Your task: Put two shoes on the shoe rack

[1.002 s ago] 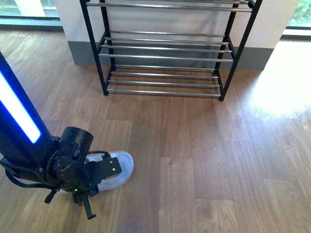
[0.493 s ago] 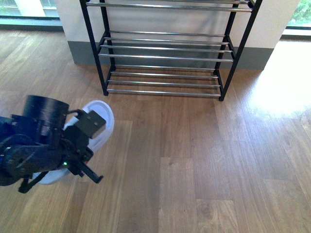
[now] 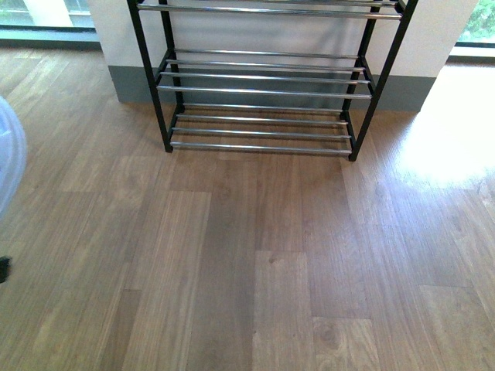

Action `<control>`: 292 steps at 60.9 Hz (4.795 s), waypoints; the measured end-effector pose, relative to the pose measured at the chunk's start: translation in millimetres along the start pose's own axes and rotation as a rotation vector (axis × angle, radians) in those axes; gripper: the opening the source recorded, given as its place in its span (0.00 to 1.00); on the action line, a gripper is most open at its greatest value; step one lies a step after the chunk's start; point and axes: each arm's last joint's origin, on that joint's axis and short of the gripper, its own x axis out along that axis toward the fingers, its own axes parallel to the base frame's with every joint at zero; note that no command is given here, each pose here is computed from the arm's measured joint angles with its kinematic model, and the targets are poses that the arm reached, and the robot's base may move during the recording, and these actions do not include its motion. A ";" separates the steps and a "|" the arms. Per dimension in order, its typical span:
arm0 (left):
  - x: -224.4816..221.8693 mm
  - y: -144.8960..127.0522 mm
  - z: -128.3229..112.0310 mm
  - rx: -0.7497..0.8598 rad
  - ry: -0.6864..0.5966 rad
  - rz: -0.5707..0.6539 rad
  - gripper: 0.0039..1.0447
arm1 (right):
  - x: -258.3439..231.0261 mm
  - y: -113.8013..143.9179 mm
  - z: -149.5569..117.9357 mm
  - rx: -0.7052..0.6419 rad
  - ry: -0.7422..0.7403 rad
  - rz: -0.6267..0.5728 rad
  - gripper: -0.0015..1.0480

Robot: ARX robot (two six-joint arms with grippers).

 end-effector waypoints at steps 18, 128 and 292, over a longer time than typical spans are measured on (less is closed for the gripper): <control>-81.5 16.0 -1.5 -0.085 -0.145 0.122 0.02 | 0.0 0.0 0.0 0.000 0.000 0.000 0.02; -100.5 11.4 -11.6 -0.084 -0.194 0.145 0.02 | -0.2 0.2 -0.3 0.000 0.000 0.004 0.02; -100.3 11.3 -11.9 -0.084 -0.194 0.143 0.02 | 0.0 0.2 -0.9 0.000 0.003 0.004 0.02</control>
